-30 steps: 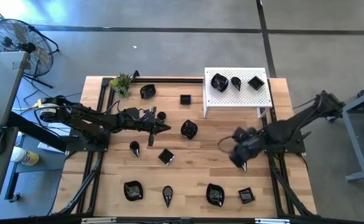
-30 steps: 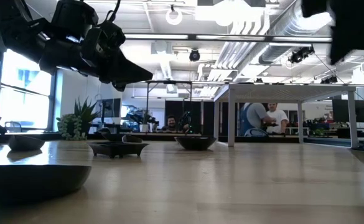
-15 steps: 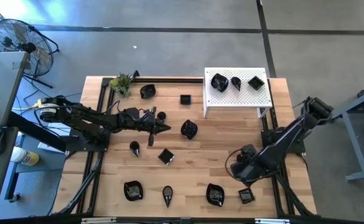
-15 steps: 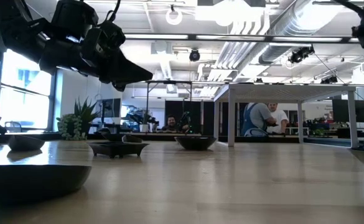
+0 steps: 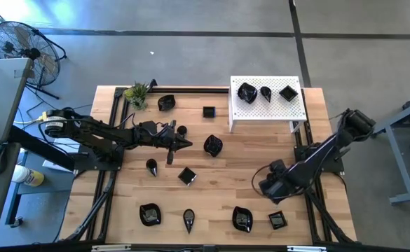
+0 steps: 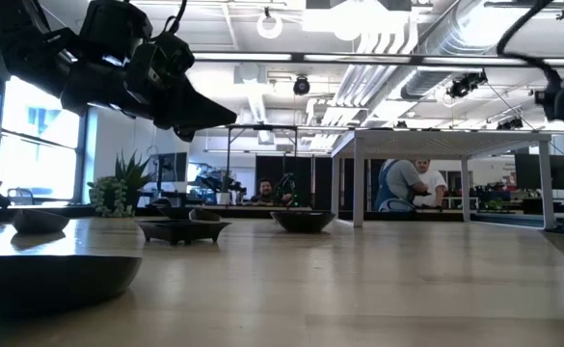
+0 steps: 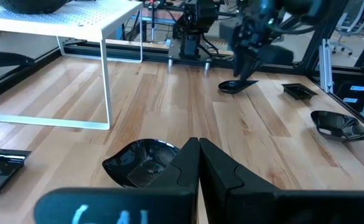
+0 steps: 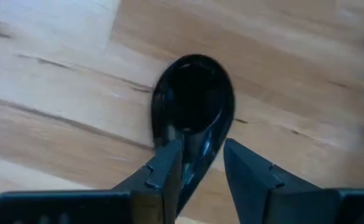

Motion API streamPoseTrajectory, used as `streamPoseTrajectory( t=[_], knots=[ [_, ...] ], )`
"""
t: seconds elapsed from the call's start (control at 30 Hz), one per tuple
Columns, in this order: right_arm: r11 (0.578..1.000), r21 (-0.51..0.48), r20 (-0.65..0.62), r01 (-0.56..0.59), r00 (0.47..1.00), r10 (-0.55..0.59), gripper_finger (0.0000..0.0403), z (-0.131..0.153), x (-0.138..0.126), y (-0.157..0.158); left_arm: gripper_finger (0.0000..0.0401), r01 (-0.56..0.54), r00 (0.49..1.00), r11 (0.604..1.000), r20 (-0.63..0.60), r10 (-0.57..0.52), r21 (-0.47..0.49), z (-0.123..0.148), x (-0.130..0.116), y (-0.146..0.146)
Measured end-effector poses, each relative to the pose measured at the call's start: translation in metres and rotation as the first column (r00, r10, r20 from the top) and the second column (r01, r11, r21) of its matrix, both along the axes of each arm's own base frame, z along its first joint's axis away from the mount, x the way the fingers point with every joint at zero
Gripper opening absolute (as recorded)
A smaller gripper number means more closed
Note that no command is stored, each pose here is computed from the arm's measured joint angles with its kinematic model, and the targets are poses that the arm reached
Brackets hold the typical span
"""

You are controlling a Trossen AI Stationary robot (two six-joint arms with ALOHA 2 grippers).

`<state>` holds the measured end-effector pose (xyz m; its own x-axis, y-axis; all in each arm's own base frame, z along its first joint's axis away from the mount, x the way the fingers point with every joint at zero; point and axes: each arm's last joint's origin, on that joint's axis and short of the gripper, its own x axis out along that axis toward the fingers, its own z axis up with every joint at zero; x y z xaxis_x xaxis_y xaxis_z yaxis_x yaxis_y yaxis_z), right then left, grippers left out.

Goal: Pick & Place Mini shaped plates
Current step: Stack the black drop-shaped plate on top of the black drop-shaped plate on the shelf

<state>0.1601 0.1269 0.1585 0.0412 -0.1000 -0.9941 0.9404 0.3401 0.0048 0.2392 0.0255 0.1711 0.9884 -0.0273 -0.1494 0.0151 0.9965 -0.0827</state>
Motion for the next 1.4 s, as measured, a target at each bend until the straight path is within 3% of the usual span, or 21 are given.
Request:
streamPoseTrajectory(
  t=[0.4, 0.7, 0.83, 1.17, 1.27, 1.4],
  knots=[
    [0.997, 0.08, 0.133, 0.001, 0.991, -0.012, 0.0079, -0.021, -0.021, -0.019, 0.0001, 0.0, 1.0, 1.0, -0.004, 0.0, -0.001, 0.0, 0.0, 0.0],
    [0.998, 0.07, 0.185, 0.002, 0.983, -0.015, 0.0009, -0.021, -0.018, -0.018, 0.0001, 0.0, 1.0, 1.0, -0.005, 0.0, -0.001, 0.0, 0.0, 0.0],
    [0.999, 0.045, 0.216, 0.011, 0.976, -0.02, 0.0007, -0.017, -0.013, -0.019, 0.0001, 0.0, 1.0, 1.0, -0.008, 0.0, 0.001, -0.001, 0.0, 0.0],
    [0.997, -0.059, 0.403, -0.049, 0.913, 0.069, 0.0001, 0.035, 0.036, -0.03, 0.0001, 0.0, 1.0, 1.0, -0.011, 0.0, 0.002, -0.001, 0.0, 0.0],
    [0.989, -0.094, 0.403, -0.11, 0.905, 0.139, 0.0003, 0.051, 0.048, -0.04, 0.0001, 0.0, 1.0, 1.0, -0.011, 0.0, 0.002, -0.001, 0.0, 0.0],
    [0.968, -0.068, 0.341, -0.242, 0.906, 0.251, 0.0018, 0.054, 0.051, -0.048, 0.0001, 0.0, 1.0, 1.0, -0.012, 0.0, 0.002, -0.001, 0.0, 0.0]
  ],
)
